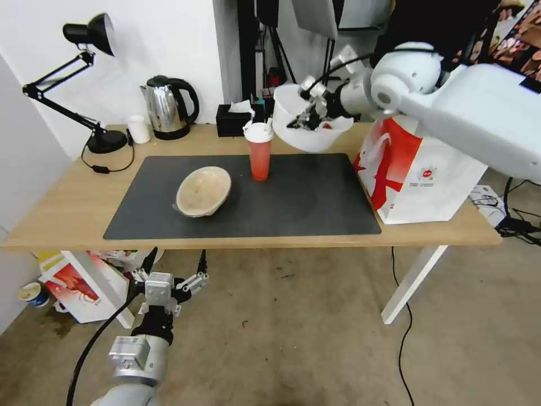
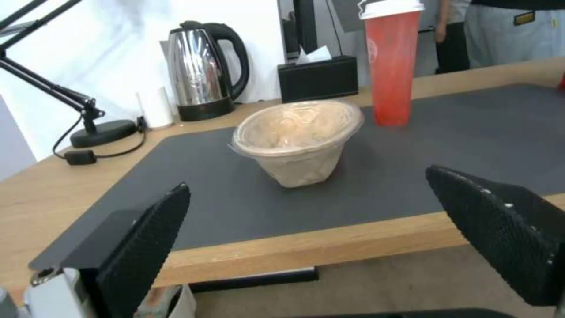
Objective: Pick up the trash from the table and place it into the takeout bag.
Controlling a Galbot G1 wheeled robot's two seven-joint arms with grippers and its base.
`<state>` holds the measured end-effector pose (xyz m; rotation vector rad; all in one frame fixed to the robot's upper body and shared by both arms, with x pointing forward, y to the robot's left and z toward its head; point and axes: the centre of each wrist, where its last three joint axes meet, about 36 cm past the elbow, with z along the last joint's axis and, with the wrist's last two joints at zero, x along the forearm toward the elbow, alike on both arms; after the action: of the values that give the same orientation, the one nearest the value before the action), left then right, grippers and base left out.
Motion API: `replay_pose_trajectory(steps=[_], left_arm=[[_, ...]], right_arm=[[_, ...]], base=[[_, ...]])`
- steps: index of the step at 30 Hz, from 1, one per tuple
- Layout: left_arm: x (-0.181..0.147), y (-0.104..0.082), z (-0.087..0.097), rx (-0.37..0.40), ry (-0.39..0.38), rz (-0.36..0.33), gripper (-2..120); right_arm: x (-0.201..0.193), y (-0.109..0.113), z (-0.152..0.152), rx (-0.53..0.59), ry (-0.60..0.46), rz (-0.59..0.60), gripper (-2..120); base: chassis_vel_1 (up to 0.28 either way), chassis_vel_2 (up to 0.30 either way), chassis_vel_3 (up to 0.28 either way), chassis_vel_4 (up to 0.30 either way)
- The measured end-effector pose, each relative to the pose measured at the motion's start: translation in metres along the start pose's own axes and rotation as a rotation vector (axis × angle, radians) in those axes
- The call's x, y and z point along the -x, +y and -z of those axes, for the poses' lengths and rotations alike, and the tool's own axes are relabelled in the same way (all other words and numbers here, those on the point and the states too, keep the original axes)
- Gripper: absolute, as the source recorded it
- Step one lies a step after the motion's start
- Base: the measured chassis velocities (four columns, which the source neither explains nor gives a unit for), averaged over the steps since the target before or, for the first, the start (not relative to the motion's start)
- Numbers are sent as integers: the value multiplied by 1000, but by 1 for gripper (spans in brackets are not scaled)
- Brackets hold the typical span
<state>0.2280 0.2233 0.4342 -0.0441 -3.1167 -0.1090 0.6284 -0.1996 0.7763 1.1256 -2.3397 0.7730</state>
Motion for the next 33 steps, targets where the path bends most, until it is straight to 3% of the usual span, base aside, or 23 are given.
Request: replay_pose_trajectory(steps=[16, 33], left_arm=[[0, 0, 0, 0, 0, 0, 100], [0, 0, 0, 0, 0, 0, 100]], right_arm=[[-49, -22, 48, -10, -81, -70, 0], [-97, -48, 53, 11, -93, -143, 0]], base=[[0, 0, 0, 0], [0, 0, 0, 0]])
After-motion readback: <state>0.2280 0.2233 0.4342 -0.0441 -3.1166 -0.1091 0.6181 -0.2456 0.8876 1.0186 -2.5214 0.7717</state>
